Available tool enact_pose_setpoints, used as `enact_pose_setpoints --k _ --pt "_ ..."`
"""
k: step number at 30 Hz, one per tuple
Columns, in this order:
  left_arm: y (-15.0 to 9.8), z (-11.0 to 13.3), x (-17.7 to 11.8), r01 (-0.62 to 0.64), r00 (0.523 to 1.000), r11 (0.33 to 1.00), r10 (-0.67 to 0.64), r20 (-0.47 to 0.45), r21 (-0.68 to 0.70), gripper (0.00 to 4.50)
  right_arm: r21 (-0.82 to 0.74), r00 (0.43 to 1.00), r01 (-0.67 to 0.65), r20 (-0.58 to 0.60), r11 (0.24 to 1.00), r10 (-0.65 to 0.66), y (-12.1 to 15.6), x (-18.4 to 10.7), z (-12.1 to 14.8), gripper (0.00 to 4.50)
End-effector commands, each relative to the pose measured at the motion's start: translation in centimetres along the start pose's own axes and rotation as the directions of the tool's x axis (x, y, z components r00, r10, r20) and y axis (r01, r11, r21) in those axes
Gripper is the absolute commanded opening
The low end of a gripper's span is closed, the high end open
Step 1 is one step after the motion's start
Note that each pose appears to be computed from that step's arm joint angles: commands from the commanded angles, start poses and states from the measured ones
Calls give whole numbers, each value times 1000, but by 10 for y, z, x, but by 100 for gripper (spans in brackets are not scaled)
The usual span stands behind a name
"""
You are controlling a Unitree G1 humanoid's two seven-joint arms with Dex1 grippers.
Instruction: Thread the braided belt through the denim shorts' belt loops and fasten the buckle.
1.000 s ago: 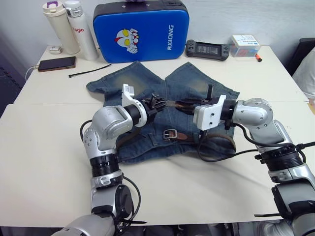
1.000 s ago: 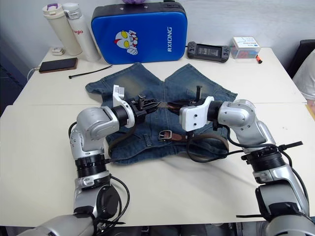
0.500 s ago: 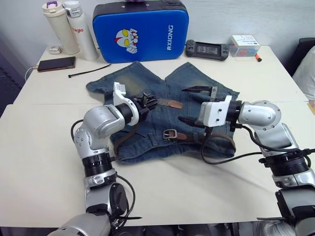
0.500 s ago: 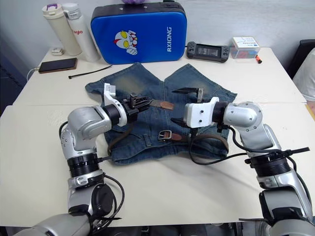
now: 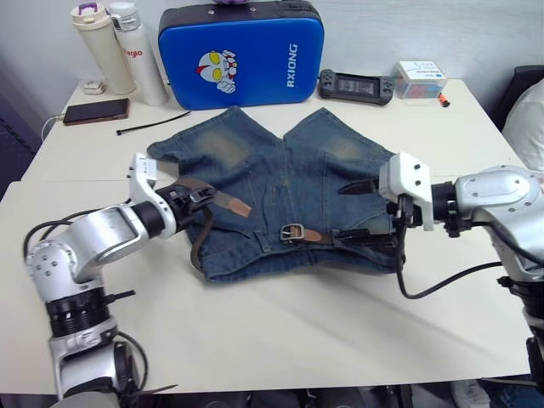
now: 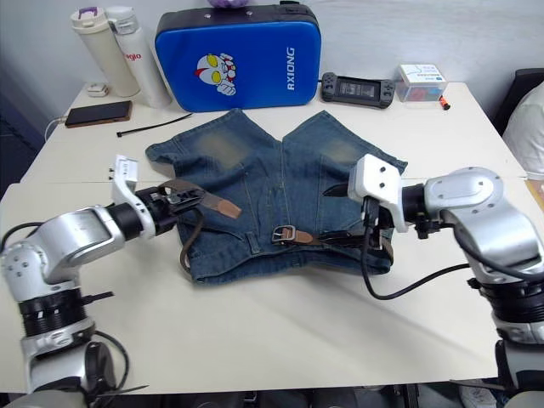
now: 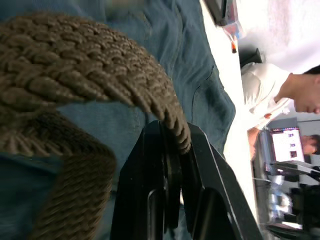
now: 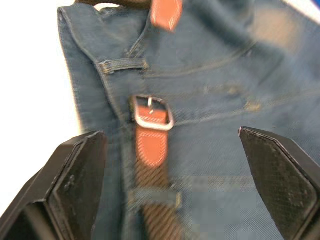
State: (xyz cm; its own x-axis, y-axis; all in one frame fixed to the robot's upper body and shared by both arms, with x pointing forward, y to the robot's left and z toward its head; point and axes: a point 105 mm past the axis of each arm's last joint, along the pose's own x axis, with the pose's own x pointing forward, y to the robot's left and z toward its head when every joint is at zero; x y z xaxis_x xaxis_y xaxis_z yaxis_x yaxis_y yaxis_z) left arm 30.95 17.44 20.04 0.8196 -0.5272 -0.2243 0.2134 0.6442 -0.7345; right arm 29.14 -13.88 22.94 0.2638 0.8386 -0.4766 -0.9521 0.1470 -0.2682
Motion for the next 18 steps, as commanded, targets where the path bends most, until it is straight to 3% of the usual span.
enact_pose_setpoints --k 1,6,10,16,18 --pt "-10 -12 -13 19 999 998 -21 37 54 0 78 995 -97 20 992 96 8 -11 17 446" --pt "-18 -34 -15 -18 995 1000 20 98 -17 0 103 985 -172 8 980 172 12 -7 23 446" --pt "-9 -44 -15 -118 984 985 133 119 -128 0 76 990 -140 8 987 139 1 2 23 446" --pt "-1 -62 -16 -225 972 970 230 49 -89 0 54 993 -120 -12 991 121 -5 8 26 446" --pt "-6 -64 -12 -207 976 972 213 45 -112 0 50 992 -117 -33 992 119 -5 12 27 446"
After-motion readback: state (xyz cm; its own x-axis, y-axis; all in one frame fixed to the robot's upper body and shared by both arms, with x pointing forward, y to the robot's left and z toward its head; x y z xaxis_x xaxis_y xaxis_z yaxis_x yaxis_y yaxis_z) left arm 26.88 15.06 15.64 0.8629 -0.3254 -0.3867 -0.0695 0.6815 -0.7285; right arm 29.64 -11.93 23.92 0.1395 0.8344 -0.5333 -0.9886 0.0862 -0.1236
